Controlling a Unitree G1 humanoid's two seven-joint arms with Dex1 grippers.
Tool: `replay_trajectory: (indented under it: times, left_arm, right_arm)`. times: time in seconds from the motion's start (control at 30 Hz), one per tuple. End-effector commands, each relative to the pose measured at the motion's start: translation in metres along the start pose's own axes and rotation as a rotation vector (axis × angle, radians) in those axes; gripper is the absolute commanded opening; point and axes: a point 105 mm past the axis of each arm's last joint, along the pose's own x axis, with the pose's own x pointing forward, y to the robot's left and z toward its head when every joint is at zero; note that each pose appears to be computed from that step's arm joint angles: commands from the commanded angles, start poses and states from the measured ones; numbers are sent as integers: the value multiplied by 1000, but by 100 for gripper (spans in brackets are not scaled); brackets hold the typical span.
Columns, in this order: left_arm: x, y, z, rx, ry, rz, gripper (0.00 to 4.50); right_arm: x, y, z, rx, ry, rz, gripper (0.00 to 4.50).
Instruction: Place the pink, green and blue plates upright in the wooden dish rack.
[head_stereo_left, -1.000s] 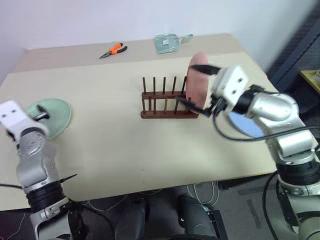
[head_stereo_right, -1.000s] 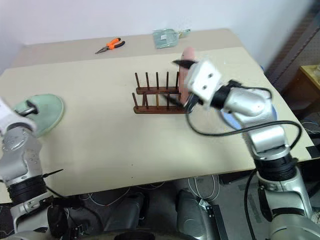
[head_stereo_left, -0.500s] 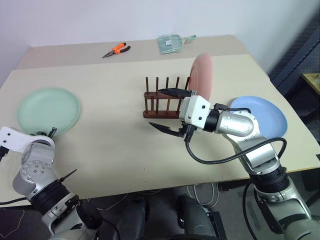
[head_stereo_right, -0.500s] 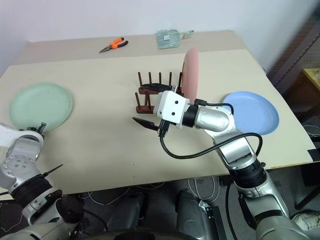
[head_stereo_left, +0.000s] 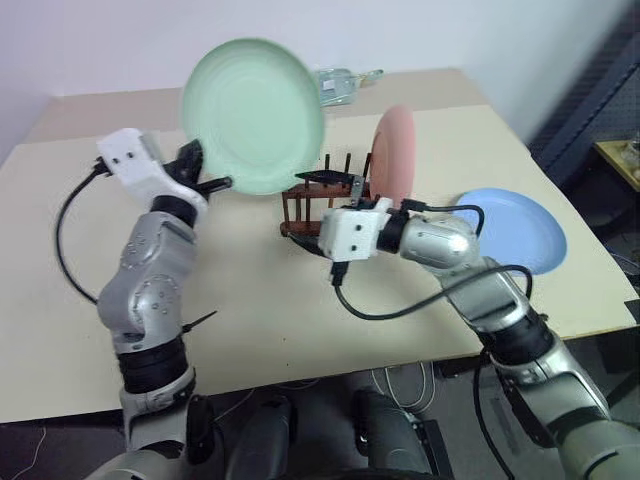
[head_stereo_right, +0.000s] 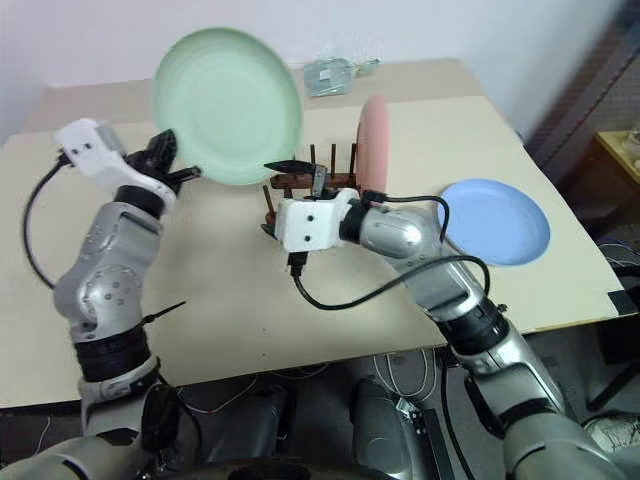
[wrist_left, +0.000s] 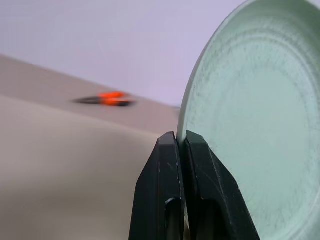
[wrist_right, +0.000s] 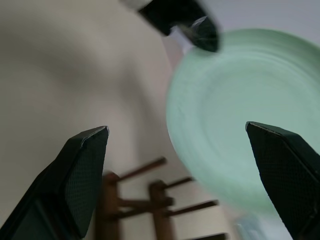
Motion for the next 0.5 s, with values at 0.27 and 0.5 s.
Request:
replay_trajectory:
  times: [0.27, 0.5]
  left_arm:
    - [-13, -29, 18, -46, -57, -98, 0]
    - [-17, -26, 11, -84, -28, -113, 30]
  right_arm:
    - [29, -16, -20, -231, 102, -122, 220]
    - [25, -22, -24, -314, 132, -163, 0]
